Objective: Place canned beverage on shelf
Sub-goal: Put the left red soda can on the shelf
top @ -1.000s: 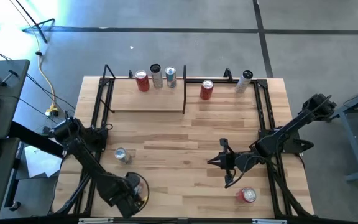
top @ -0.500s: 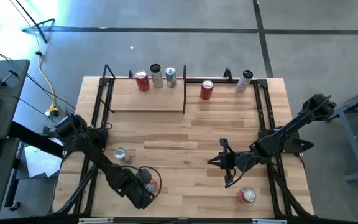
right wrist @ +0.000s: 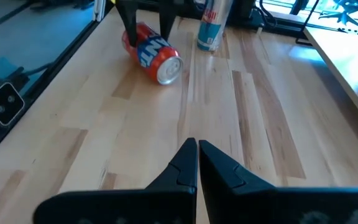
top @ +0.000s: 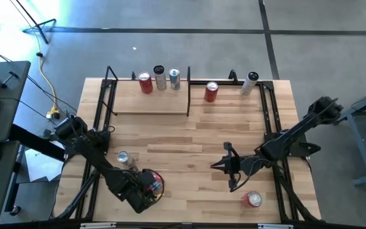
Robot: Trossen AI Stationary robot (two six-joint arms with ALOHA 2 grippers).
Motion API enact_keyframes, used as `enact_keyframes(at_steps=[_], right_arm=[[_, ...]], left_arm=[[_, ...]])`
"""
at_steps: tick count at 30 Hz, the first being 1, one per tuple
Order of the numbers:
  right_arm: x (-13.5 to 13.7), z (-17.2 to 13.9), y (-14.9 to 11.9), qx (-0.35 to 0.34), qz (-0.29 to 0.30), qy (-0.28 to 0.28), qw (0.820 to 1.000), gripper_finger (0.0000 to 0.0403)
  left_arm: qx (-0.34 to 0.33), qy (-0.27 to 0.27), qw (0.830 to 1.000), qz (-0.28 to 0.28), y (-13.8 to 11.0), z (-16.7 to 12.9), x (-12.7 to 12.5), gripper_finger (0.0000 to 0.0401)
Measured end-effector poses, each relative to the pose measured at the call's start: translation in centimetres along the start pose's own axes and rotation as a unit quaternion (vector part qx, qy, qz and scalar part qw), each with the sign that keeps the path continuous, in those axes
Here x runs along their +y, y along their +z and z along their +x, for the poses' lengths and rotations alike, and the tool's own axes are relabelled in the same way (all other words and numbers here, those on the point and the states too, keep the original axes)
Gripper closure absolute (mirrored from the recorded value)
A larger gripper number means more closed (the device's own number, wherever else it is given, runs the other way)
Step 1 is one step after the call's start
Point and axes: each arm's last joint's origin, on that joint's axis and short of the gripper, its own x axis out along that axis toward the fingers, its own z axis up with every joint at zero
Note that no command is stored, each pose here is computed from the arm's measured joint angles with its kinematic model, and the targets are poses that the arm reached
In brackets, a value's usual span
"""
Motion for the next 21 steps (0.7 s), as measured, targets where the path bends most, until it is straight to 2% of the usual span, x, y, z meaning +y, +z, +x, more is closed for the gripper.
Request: enact_keyframes(at_steps=[6, 9, 14, 18, 21], right_arm=[[1.1, 2.3, -0.8, -0.023, 0.008, -0.011, 1.0, 0.0401], [1.7, 3.7, -1.2, -0.048, 0.024, -0.015, 0.998, 0.0387], [2.7, 5.6, -2.1, -0.086, 0.056, -0.01, 0.995, 0.0324], [2.7, 6.8, -3.0, -0.087, 0.076, -0.014, 0.993, 0.0261], [2.4, 7.2, -3.3, -0.082, 0.09, -0.021, 0.992, 0.022]], left_arm=[[-0.048, -0.002, 0.999, 0.026, 0.1, -0.4, -0.2, 0.0159], [-0.076, -0.009, 0.997, 0.028, 0.3, -1.0, -0.2, 0.0163], [-0.105, -0.013, 0.993, 0.043, 0.6, -1.8, -0.2, 0.0192], [-0.061, -0.022, 0.996, 0.056, 0.7, -1.6, -0.2, 0.0229], [-0.036, -0.024, 0.997, 0.067, 1.5, -1.2, 0.0, 0.0235]])
